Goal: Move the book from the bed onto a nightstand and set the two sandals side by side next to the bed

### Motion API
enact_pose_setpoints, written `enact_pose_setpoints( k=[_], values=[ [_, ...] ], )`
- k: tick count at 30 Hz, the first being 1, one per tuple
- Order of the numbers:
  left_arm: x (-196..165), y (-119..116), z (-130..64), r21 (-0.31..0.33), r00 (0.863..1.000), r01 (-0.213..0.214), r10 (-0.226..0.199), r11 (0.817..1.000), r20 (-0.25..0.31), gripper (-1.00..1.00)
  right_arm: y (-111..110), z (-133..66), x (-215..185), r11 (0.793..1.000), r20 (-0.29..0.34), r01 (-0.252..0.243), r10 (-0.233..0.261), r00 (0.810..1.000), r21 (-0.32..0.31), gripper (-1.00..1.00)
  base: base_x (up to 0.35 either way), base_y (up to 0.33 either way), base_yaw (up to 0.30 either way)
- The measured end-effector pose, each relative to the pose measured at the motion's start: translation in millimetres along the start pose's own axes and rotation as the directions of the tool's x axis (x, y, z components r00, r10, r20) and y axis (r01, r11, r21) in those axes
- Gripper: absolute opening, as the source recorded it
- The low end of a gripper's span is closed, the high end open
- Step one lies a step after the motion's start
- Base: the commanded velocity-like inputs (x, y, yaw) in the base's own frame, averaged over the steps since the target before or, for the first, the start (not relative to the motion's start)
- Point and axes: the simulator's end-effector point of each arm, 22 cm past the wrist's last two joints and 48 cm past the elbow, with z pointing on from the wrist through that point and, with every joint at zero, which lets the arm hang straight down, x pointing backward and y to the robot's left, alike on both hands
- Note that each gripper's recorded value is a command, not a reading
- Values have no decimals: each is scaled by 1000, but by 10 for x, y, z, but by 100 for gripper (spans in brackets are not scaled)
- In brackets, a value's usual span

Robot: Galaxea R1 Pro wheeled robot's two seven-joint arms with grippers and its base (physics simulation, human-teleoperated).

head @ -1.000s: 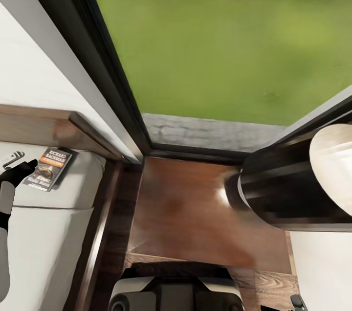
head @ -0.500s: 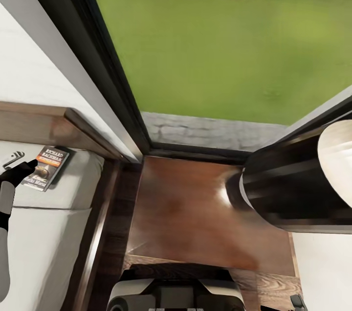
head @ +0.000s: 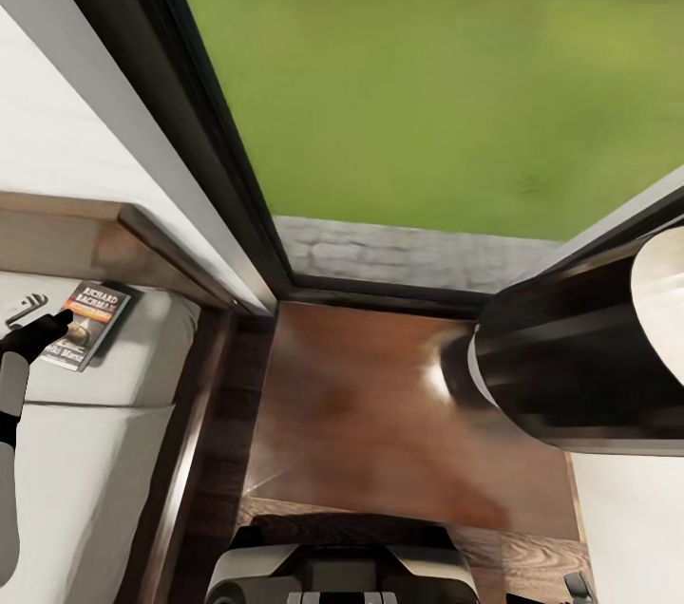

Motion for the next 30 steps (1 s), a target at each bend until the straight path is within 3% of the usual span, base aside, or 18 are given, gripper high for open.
enact_pose_setpoints(
  k=[15,19,23,30],
  values=[
    [-58,70,-4,-11,1000,10,-10,1000,8,100,0,0,2,1000,0,-1,1,1000,0,100,0,0,0],
    [-85,286,-15,-62,998,56,-55,996,18,100,0,0,1,1000,0,0,0,1000,0,100,0,0,0],
    [-94,637,-56,-171,994,107,-103,979,31,100,-1,0,3,1000,0,-1,1,1000,0,100,0,0,0],
    [-81,781,-86,-229,992,124,-118,965,41,100,0,0,3,1000,0,-1,1,1000,0,100,0,0,0]
  ],
)
